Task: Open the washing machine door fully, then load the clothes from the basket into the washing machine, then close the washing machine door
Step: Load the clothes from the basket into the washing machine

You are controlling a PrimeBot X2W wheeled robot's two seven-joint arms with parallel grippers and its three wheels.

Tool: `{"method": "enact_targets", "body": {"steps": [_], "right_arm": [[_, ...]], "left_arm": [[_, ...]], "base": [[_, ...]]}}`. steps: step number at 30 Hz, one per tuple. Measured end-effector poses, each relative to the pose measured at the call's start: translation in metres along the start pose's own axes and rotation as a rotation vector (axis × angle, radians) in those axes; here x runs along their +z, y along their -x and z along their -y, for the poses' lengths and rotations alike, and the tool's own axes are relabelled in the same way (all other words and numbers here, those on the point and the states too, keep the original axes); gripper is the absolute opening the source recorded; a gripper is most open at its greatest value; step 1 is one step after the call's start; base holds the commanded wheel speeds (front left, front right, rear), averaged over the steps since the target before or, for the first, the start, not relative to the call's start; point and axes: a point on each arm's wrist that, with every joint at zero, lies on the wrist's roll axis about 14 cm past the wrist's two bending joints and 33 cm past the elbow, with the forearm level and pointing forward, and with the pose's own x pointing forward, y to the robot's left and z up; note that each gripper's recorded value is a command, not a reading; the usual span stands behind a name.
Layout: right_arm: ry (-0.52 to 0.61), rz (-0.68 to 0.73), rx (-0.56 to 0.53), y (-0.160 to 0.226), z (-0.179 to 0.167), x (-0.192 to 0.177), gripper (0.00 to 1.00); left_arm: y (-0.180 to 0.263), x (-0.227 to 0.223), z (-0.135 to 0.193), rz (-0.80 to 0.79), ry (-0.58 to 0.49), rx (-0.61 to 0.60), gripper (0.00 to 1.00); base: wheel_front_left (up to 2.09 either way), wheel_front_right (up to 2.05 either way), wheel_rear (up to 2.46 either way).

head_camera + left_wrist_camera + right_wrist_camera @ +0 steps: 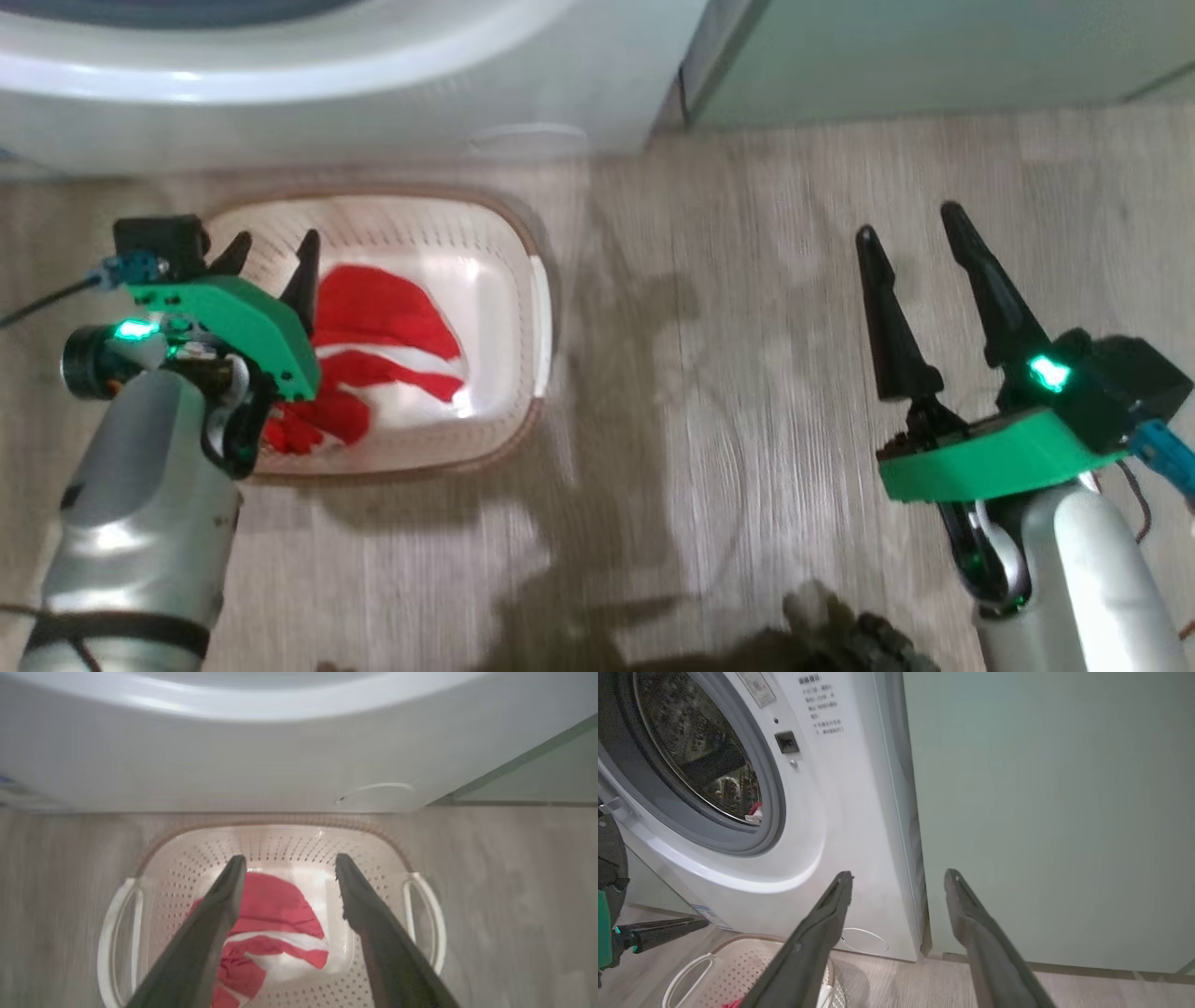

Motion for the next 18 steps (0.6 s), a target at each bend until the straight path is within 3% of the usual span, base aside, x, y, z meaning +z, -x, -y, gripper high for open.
{"method": "enact_targets", "body": {"steps": [7,18], "right_arm": [[-0.021,-0.097,-0.03,-0.01,0.014,-0.049,1.0],[-0.026,-0.189,-0.047,-0.025,0.028,-0.105,1.0]], "left_arm": [[-0.043,-0.08,-0.007,-0.263,0.054,0.005,1.0],[-0.085,-0.166,-0.022,-0.483,0.094,0.026,1.0]], "base": [[0.0,0.0,0.0],[0.0,0.0,0.0]]}}
